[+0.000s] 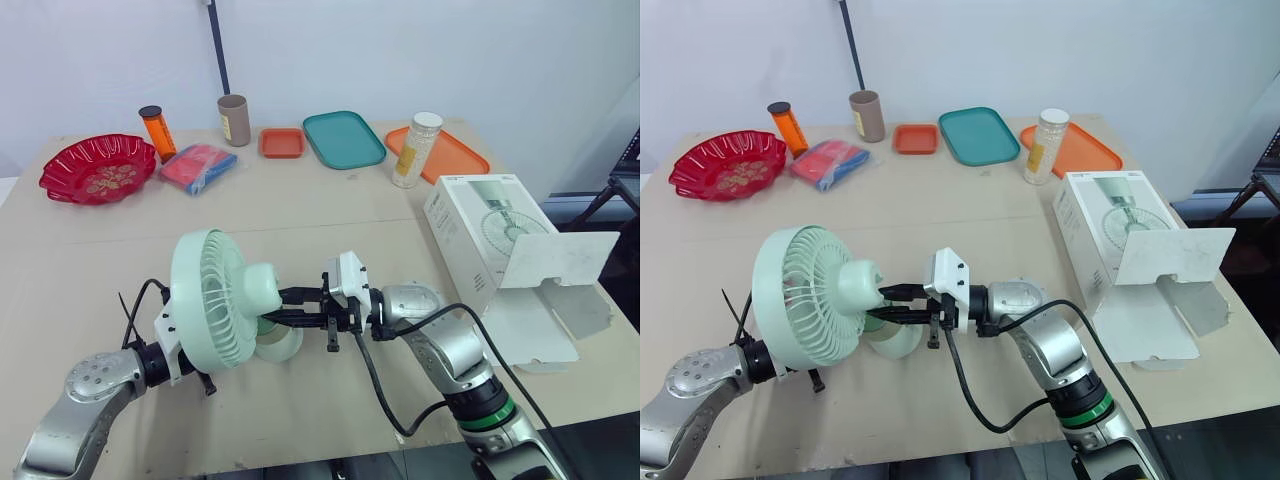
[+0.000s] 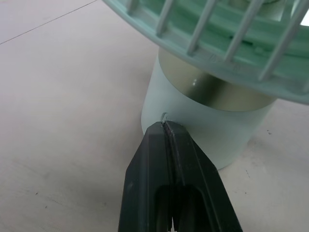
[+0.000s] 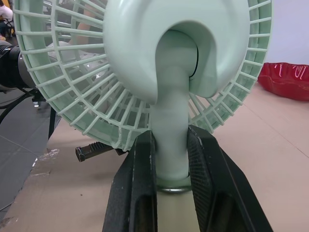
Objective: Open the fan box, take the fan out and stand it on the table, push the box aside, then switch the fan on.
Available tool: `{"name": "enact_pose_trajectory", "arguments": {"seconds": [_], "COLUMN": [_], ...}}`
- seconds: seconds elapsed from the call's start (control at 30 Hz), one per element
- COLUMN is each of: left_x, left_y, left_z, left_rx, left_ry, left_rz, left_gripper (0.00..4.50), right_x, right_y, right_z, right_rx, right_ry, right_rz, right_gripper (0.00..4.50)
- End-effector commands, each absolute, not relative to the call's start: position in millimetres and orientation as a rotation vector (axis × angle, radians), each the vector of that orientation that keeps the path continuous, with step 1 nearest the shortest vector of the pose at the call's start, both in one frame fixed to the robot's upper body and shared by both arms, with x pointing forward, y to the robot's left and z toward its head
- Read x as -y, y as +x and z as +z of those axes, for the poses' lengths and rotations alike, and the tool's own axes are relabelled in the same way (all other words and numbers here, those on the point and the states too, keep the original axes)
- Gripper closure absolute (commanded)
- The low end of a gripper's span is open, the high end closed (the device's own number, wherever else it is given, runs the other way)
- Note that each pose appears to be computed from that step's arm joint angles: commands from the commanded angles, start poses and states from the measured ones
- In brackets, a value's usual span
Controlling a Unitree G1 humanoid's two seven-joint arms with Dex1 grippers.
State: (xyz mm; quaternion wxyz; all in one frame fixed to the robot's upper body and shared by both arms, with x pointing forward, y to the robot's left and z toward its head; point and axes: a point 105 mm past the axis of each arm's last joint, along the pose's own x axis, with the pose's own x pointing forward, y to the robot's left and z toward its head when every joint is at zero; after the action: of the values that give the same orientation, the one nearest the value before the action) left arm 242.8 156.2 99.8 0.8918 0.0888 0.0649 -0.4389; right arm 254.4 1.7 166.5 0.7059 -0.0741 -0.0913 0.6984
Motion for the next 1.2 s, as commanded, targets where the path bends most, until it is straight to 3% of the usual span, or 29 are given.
{"name": "enact_pose_trajectory", "arguments": {"seconds": [0.03, 0.63, 1.2], "left_x": [-144.5, -185.8, -196.4], "left_y": [238.8, 241.3, 226.8], "left_z": [112.1, 144.3, 139.8], "left_rx": [-0.077, -0.058, -0.104], "left_ry": [0.184, 0.189, 0.188], "left_rz": [-0.959, -0.794, -0.723], "left_gripper": [4.41, 4.41, 4.41], "right_x": [-6.8, -1.9, 3.4], "right_y": [247.2, 251.4, 258.1], "right_z": [176.5, 188.0, 202.1], "right_rx": [0.264, 0.319, 0.420], "right_ry": [-0.182, -0.178, -0.180], "right_rz": [1.576, 1.539, 1.465], "right_gripper": [4.19, 4.19, 4.19]}}
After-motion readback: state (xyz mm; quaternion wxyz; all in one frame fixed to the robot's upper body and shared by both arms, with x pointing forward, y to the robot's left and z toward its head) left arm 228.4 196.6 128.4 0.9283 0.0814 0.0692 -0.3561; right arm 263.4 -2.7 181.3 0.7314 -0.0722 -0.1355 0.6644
